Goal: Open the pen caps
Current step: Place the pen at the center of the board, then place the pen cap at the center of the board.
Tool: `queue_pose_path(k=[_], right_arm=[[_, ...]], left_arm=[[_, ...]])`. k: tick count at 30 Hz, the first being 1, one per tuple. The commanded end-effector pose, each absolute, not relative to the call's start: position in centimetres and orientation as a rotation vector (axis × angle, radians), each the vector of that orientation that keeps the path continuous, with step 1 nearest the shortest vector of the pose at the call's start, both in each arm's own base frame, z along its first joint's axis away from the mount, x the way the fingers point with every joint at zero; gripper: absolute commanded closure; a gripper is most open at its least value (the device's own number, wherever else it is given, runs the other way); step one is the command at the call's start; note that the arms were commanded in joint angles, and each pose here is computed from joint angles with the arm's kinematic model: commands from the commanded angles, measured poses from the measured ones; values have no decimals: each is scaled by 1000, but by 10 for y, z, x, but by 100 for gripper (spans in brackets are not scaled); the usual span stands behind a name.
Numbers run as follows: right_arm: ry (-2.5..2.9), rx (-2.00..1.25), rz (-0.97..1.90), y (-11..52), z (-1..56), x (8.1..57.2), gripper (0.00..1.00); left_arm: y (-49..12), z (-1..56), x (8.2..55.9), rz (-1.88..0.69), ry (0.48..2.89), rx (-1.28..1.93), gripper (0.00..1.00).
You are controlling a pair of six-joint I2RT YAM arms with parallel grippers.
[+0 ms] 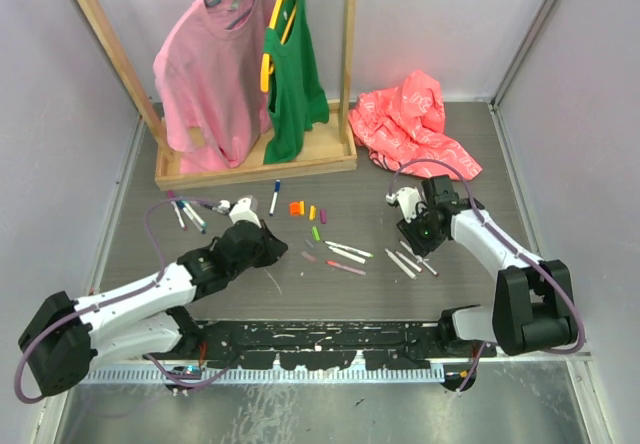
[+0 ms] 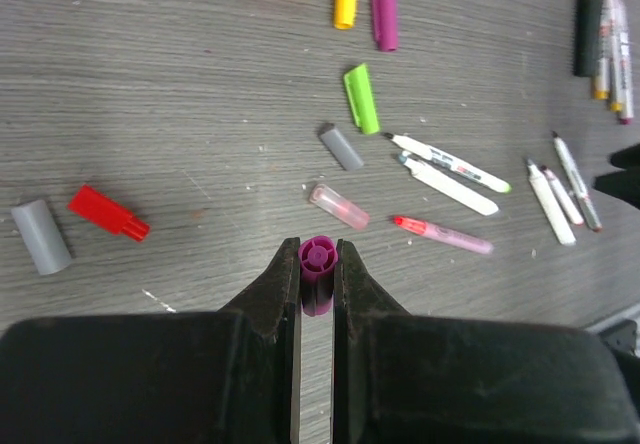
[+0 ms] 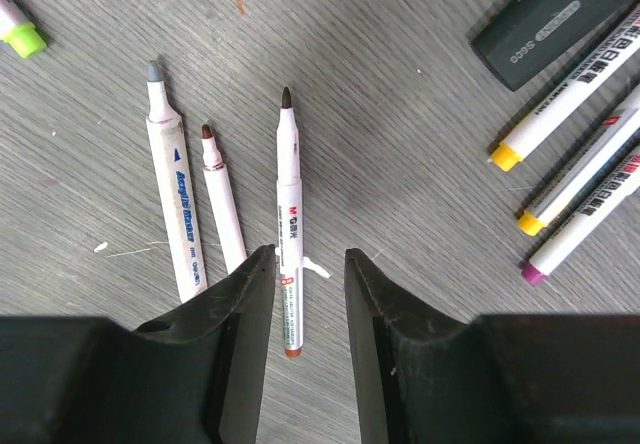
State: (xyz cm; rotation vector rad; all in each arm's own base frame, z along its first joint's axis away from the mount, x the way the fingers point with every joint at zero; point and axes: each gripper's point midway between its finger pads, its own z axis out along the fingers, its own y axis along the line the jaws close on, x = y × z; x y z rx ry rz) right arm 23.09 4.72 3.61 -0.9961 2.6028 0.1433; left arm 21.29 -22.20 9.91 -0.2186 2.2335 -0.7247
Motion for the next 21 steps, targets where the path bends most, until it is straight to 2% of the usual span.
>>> queue_pose_path(k=[1, 8, 21], right_arm=[[2514, -966, 113, 51, 59, 249, 59], [2484, -950, 95, 51, 65, 253, 54], [2434, -941, 91, 53, 76, 256, 51]], left_arm=[[-209, 95, 223, -557, 2296, -312, 100], [-202, 82, 231, -399, 2359, -336, 100], [-192, 59, 238, -411, 2419, -411, 95]])
